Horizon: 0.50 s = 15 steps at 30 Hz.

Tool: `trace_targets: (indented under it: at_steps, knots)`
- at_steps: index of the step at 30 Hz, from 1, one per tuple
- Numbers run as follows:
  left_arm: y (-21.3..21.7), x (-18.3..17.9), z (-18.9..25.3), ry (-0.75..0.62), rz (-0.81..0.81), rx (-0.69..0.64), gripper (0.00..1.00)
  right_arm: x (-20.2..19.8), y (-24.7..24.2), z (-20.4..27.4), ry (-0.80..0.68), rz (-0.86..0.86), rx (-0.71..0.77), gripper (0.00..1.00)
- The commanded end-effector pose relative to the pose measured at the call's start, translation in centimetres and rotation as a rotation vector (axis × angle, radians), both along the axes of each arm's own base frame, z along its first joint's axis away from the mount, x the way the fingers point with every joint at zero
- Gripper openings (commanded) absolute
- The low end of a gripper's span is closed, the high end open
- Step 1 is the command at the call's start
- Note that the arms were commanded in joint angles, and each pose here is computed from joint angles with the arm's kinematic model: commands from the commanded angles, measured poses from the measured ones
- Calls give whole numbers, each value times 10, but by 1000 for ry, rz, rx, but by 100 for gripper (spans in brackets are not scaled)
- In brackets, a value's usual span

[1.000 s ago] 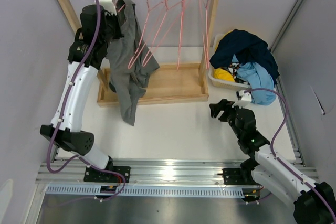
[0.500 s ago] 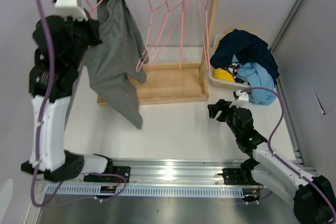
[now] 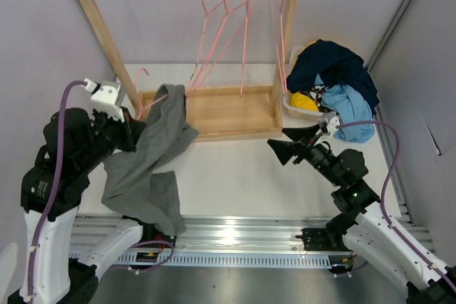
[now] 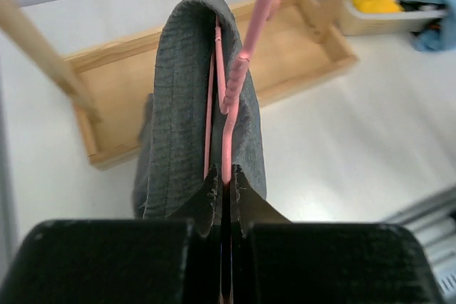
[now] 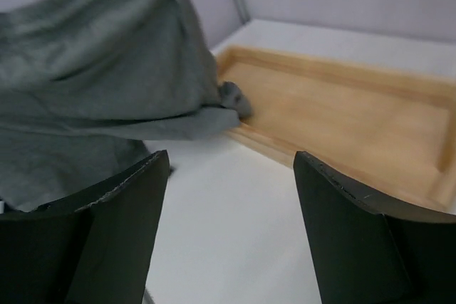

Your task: Remove the shorts from the hanger

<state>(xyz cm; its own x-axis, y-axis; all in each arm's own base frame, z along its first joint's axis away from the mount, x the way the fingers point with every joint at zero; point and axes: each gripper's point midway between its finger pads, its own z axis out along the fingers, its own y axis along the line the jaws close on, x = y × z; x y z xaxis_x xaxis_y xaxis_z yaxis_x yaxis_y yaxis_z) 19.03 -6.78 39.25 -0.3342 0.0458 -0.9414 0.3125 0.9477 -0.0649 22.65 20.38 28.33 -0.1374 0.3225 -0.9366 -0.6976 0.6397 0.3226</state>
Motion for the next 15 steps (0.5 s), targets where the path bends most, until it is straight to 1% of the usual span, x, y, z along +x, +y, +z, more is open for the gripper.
trace_targets:
  at_steps: [1,2,3,4,5,6,8,9,11,12,15]
  knots:
    - [-38,-40,37,-116,-256,-126,0,-34,24,55,-161,201,23,77]
    - [-52,-51,41,-121,-358,-157,0,-41,31,61,-168,236,25,78]
    - [-61,-55,44,-132,-413,-178,0,-44,33,72,-187,247,33,78]
    - [-69,-61,47,-140,-474,-192,0,-43,38,71,-183,252,18,78]
    - [-81,-75,50,-142,-583,-218,0,-44,40,73,-189,253,14,78]
    - [-88,-79,53,-154,-630,-237,0,-51,46,77,-200,275,14,78]
    - [-98,-92,58,-141,-727,-272,0,-48,50,75,-210,250,-11,78]
    - [-99,-97,64,-152,-745,-281,0,-53,55,75,-214,261,-18,78]
    - [-101,-102,68,-146,-773,-298,0,-48,55,74,-226,216,-34,78]
    - [-105,-111,71,-143,-818,-315,0,-51,57,74,-232,220,-35,78]
    - [-107,-124,74,-153,-868,-339,0,-51,57,78,-245,198,-29,78]
